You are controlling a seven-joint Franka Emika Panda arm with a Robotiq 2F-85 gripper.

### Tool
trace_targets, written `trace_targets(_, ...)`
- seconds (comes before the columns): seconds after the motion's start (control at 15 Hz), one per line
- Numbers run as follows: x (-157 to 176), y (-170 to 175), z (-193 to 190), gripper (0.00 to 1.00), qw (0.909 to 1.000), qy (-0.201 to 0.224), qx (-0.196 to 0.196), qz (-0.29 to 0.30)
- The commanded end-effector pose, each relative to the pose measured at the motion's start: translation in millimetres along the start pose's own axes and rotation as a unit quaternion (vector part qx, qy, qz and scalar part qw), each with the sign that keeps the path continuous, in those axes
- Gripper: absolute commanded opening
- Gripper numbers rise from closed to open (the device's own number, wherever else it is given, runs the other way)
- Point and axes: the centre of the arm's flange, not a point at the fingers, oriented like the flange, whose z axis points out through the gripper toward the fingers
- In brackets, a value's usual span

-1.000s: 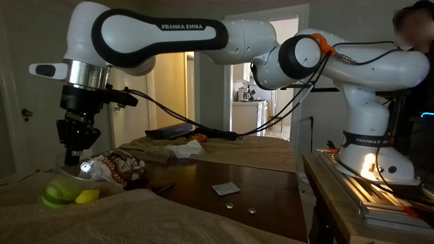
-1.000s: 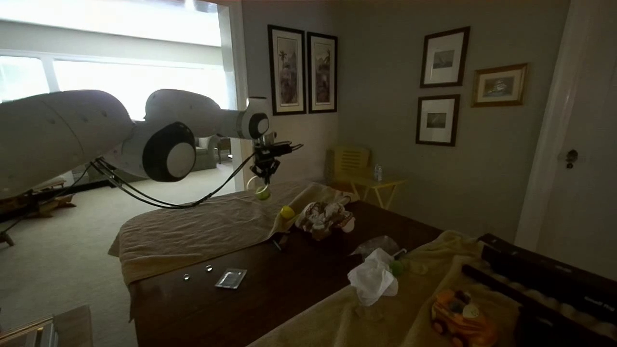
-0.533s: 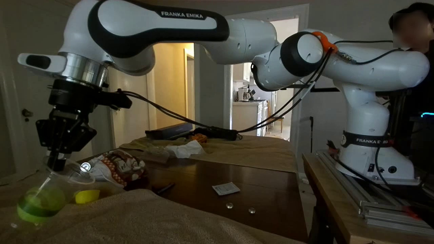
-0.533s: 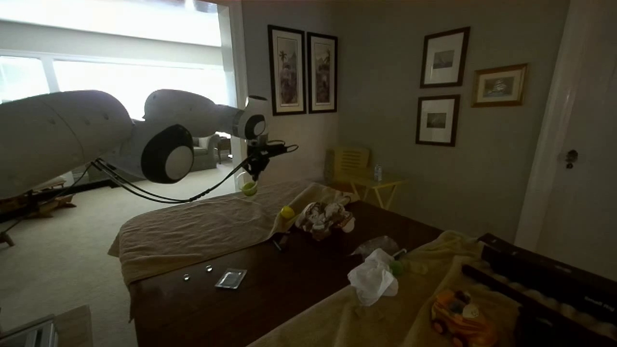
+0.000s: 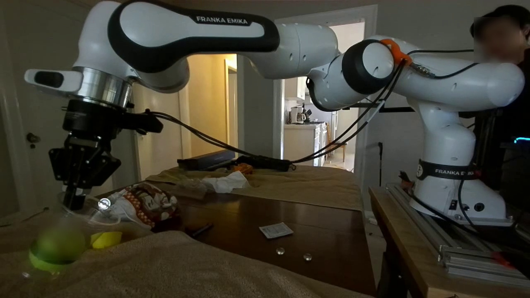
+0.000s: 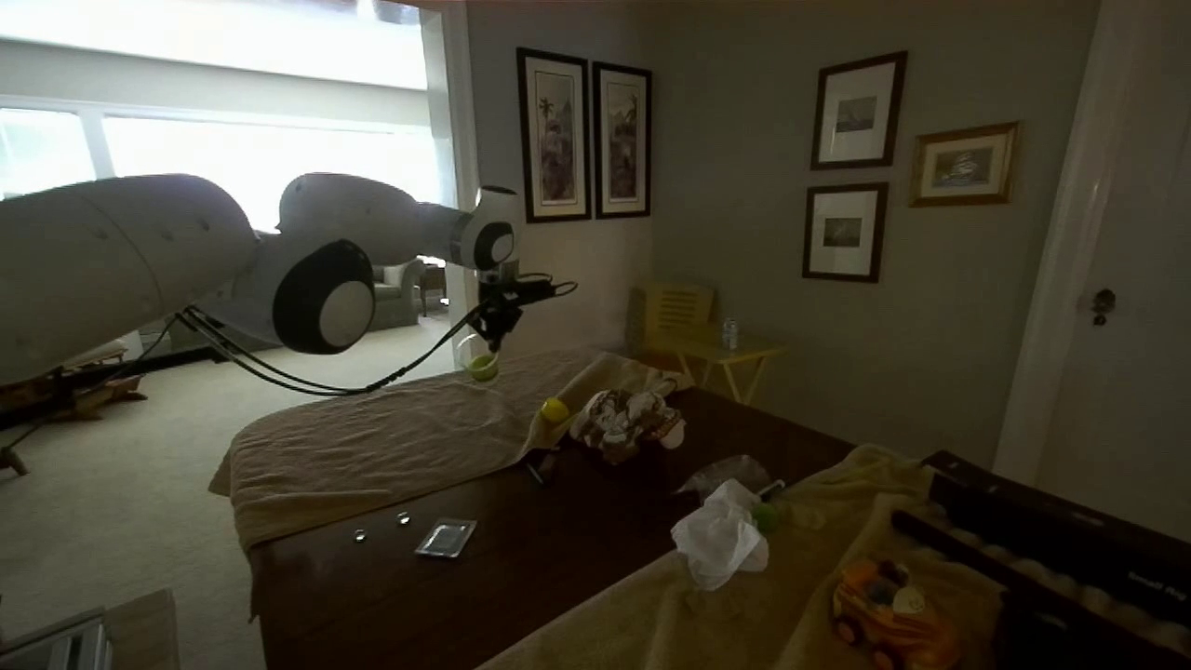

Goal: Move the clear cup to the left.

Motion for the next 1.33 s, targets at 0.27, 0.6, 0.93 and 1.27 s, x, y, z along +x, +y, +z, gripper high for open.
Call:
trace_targets(0.27,19,-6,39,0.01,0.9806,0.072,-0.001,0.182)
trace_targets(0.6,22,-32,67,0.01,0.9533,0.097,0.027,0.285)
trace_targets(0.93,9,-30,7,0.01,0.9455,0.068,0.033,0.317)
trace_targets(1.27,-14,0,-54,0.01,0.9350,0.118,0.108,0.316)
